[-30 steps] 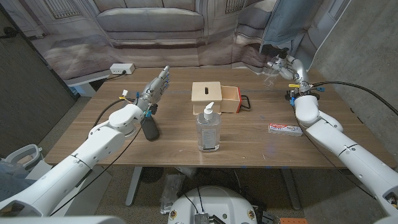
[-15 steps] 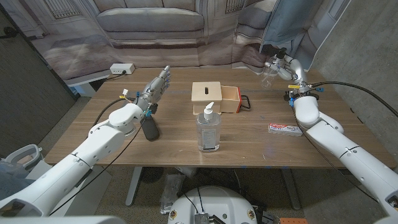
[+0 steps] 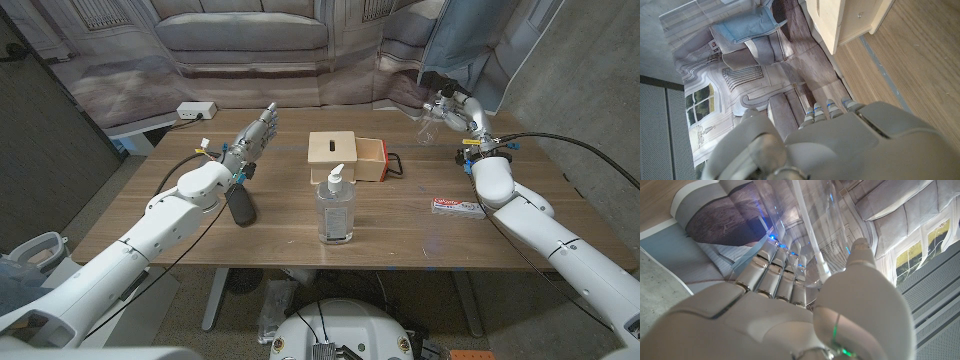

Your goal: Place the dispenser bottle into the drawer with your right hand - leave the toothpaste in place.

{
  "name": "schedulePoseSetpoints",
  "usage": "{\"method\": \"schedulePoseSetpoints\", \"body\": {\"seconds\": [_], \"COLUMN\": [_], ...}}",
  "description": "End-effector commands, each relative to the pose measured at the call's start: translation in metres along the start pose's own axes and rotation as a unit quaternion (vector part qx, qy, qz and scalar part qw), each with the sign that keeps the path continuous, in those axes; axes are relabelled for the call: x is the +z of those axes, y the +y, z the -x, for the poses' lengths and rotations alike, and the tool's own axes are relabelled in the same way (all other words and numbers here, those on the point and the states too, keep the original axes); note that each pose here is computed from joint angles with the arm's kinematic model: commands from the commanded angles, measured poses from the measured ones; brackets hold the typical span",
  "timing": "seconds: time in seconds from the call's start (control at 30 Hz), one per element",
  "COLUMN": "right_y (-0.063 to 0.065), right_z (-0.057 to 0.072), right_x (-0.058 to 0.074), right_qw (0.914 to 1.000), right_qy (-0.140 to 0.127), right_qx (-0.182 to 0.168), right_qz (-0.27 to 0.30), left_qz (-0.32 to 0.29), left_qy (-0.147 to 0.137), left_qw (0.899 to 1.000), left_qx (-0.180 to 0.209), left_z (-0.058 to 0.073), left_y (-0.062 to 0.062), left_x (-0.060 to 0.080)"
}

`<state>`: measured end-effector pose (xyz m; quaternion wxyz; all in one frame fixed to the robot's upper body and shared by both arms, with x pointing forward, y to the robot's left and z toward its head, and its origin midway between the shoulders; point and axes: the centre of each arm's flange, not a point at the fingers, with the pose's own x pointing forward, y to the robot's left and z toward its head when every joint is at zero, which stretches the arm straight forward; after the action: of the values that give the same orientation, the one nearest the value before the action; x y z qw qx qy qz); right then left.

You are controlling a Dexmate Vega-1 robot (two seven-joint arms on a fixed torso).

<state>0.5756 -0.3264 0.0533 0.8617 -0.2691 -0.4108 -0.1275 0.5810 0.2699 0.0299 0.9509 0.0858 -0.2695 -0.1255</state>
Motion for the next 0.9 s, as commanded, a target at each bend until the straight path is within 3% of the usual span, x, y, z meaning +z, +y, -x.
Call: {"method": "schedulePoseSetpoints", "body": {"seconds": [0.03,0.9], "right_y": [0.005,0.022], "right_z": [-0.001,-0.007], "right_x": [0.009,0.023], "right_qw": [0.9998,0.9986], "right_qy": [-0.015,-0.034], "right_qx": [0.015,0.029], "right_qz": [-0.007,-0.029], "left_qz": [-0.004,-0.005], "left_qy": [-0.003,0.0], "left_qw": [1.0,1.0], "left_qx": [-0.001,0.0], "left_z": [0.004,0.008], "left_y": [-0.004,-0.003], "left_x": [0.004,0.001]}}
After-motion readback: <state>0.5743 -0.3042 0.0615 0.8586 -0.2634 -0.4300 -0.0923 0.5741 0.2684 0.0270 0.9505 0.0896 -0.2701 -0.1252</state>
